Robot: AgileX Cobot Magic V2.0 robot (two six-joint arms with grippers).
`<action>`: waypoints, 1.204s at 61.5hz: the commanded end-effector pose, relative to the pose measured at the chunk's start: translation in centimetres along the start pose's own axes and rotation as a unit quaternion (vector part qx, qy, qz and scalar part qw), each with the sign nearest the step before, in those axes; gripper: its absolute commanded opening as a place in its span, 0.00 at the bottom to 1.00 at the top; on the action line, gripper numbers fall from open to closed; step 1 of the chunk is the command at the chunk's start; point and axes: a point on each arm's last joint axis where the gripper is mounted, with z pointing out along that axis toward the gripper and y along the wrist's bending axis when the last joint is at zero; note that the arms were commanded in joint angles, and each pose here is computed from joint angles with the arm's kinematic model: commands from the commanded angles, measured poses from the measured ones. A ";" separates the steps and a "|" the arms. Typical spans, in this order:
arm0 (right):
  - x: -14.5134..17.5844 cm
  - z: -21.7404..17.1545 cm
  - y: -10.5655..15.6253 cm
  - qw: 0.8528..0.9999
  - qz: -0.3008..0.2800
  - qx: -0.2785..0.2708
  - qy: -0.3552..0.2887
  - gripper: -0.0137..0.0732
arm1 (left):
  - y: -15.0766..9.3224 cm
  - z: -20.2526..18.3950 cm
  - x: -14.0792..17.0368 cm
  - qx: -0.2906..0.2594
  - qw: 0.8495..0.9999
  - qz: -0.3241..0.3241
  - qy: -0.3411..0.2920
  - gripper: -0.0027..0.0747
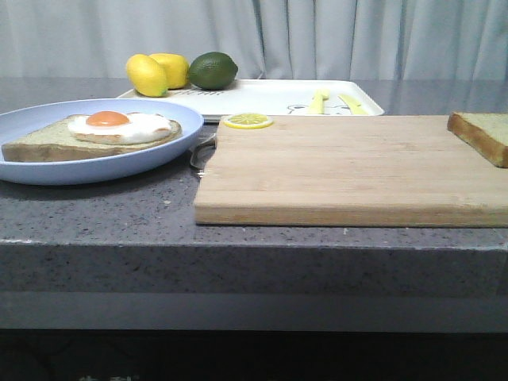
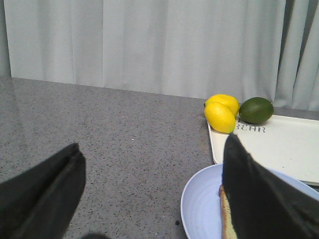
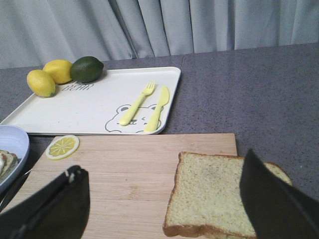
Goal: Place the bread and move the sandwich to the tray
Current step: 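Grasp the edge of the bread slice with the right gripper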
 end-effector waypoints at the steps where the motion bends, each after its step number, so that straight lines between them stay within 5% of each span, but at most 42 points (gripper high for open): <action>1: -1.7 -0.2 0.1 0.999 0.001 0.000 -0.054 0.89 | -0.1 -0.1 -2.1 0.003 0.998 0.002 -0.060 0.77; 26: -1.7 -0.2 0.1 0.999 0.001 0.000 -0.054 0.89 | -0.2 0.2 -1.8 0.007 0.999 -0.001 -0.046 0.73; 46: -1.4 0.2 0.1 1.000 0.002 0.001 -0.023 0.89 | -3.6 3.0 -2.1 0.107 0.993 0.009 0.051 0.73; 58: -1.7 1.3 0.2 1.000 0.002 0.004 0.014 0.89 | -4.4 3.5 -2.0 0.126 0.990 0.011 0.053 0.73; 74: -4.7 6.7 -4.5 0.978 0.077 0.137 0.134 0.89 | -4.4 3.5 -2.0 0.126 0.990 0.011 0.053 0.73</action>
